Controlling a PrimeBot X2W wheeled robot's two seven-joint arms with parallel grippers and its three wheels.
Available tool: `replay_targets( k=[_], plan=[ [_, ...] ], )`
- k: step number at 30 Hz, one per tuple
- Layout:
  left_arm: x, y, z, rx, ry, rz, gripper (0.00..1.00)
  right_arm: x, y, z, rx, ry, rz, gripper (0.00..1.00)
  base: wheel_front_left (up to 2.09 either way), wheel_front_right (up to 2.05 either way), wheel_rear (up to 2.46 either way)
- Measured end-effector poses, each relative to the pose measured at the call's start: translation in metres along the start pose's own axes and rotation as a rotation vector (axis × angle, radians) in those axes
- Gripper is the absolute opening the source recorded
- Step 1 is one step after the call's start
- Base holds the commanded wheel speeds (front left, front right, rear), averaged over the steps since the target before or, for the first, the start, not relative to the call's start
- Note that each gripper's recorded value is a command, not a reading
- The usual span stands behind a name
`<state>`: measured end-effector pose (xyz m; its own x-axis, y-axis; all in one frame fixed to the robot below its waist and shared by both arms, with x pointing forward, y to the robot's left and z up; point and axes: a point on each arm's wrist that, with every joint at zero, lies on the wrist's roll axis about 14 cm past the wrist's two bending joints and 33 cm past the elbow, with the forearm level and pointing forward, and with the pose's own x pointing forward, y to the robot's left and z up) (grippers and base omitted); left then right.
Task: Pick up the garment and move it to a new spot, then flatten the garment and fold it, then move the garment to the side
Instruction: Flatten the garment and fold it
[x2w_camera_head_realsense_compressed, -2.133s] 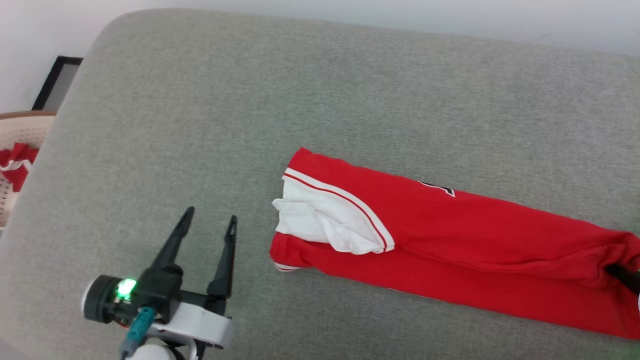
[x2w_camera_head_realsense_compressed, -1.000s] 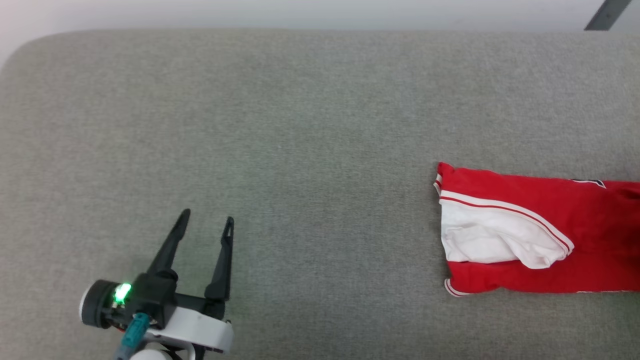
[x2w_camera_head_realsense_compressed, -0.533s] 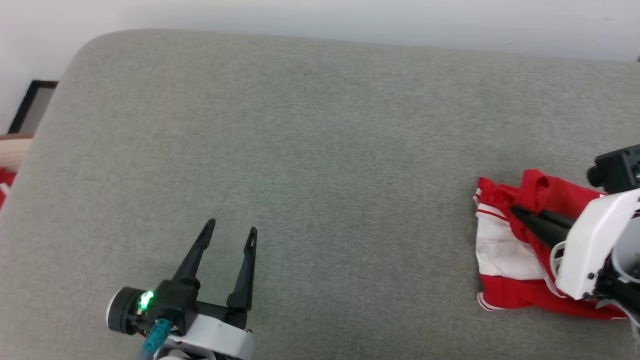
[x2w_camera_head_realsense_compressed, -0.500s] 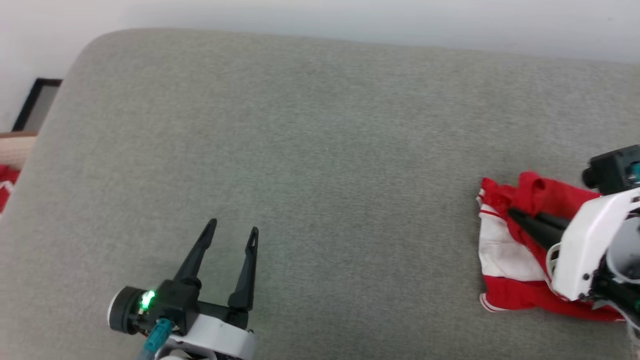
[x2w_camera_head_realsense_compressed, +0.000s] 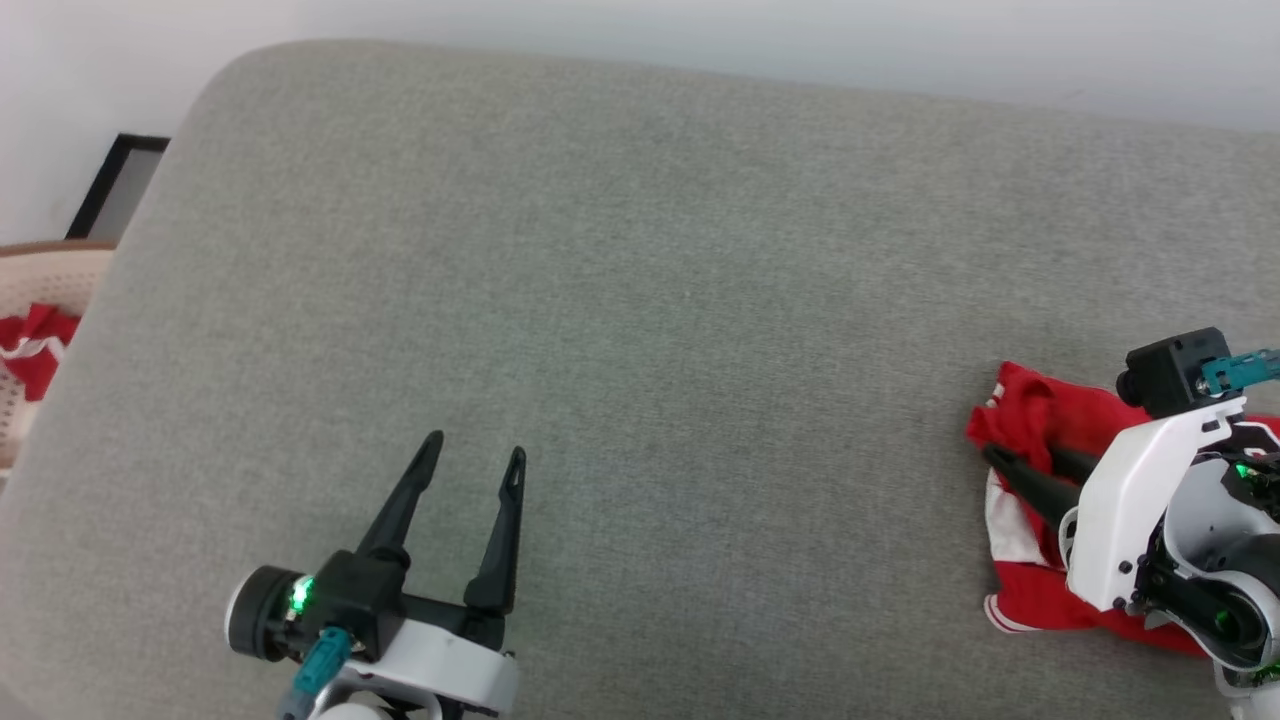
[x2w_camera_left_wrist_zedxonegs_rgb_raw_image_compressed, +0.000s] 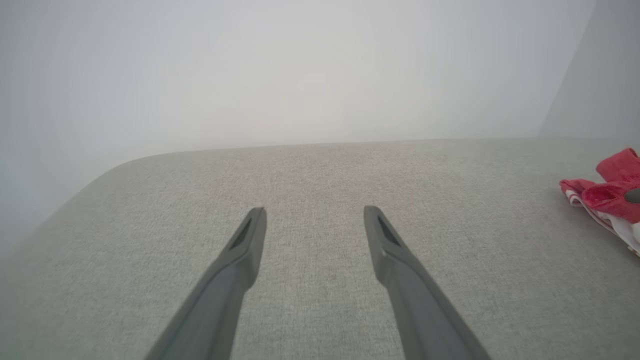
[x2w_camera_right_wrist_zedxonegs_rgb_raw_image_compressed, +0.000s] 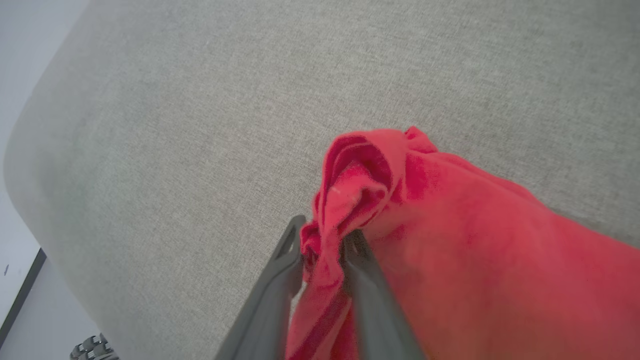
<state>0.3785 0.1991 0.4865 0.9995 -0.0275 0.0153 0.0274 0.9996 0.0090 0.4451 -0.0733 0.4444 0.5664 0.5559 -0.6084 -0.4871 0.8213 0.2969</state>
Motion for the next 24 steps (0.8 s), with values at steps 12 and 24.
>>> replay_targets(
  k=[12, 24],
  plan=[
    [0.008, -0.01, 0.002, -0.007, -0.011, -0.057, 1.0, -0.039, -0.025, 0.025, 0.079, -0.194, -0.051, 1.0, 0.0, 0.0, 0.0],
    [0.019, -0.034, -0.013, -0.06, 0.031, -0.129, 1.0, -0.095, -0.087, 0.016, 0.113, -0.49, -0.266, 1.0, 0.0, 0.0, 0.0]
  ],
)
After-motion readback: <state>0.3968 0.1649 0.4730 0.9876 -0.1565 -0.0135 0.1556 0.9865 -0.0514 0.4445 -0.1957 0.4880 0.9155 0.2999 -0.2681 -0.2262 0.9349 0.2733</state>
